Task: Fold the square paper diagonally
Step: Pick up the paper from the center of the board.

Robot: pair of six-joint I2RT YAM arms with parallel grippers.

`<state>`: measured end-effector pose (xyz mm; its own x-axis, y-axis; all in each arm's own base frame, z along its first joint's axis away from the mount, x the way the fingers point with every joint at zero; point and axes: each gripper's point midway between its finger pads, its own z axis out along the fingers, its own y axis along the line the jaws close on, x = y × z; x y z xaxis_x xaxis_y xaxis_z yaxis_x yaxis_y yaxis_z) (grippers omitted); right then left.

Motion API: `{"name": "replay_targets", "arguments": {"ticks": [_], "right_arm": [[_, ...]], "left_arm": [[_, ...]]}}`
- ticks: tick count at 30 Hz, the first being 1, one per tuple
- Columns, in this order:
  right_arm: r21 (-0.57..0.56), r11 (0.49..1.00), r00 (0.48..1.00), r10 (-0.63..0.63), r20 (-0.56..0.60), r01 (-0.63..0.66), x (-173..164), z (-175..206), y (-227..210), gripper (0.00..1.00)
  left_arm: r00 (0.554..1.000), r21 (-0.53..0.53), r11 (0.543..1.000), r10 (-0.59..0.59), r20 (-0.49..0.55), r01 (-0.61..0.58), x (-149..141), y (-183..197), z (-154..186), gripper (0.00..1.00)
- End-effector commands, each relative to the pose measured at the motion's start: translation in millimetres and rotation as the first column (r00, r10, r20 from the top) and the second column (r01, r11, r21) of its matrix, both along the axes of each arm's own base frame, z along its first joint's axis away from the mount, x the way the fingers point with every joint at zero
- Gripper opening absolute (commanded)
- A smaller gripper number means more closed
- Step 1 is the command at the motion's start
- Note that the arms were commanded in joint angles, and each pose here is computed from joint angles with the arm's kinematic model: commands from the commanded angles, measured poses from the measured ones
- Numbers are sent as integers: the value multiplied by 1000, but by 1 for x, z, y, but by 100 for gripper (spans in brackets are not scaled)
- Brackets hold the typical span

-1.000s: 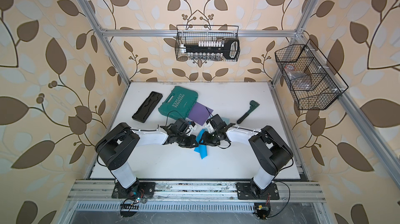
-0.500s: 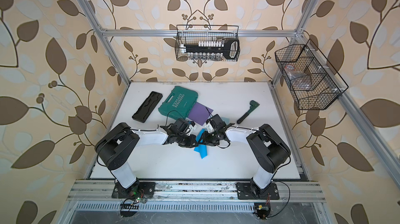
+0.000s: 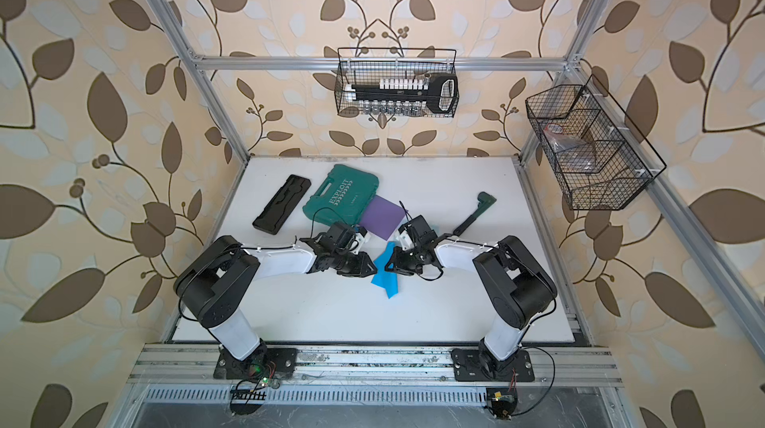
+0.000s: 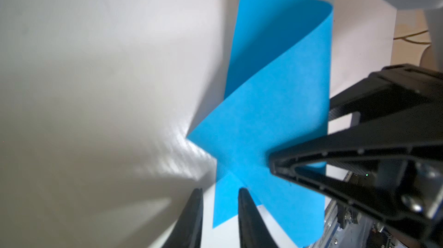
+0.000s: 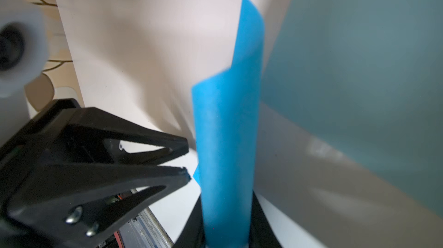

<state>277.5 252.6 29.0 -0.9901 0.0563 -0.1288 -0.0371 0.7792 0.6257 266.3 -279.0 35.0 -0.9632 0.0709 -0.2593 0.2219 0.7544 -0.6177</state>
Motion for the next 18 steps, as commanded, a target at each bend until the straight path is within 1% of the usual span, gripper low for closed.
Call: {"name": "replay_targets", "arguments": {"ticks": [1,4,6,11,13,18], "right_arm": [[33,999,999,2,43,-4,4,18,-7,23],[72,997,997,-16,75,11,11,33,-15,23],[111,994,994,-26,108,14,17,46,-20,23],[238,971,978,-28,208,-22,32,85,-24,23],[285,957,967,-20,255,-56,35,103,-22,23],[344,931,936,-4,353,-125,37,138,-18,23]], "left_arm": [[999,-57,998,1,47,2,5,5,28,37],[996,-105,994,-12,85,21,10,5,46,45],[993,-128,991,-31,117,46,11,4,56,47],[976,-201,974,-62,210,105,13,-4,80,52],[969,-229,965,-70,237,125,14,-8,90,53],[956,-271,951,-71,284,151,19,-15,108,55]]}}
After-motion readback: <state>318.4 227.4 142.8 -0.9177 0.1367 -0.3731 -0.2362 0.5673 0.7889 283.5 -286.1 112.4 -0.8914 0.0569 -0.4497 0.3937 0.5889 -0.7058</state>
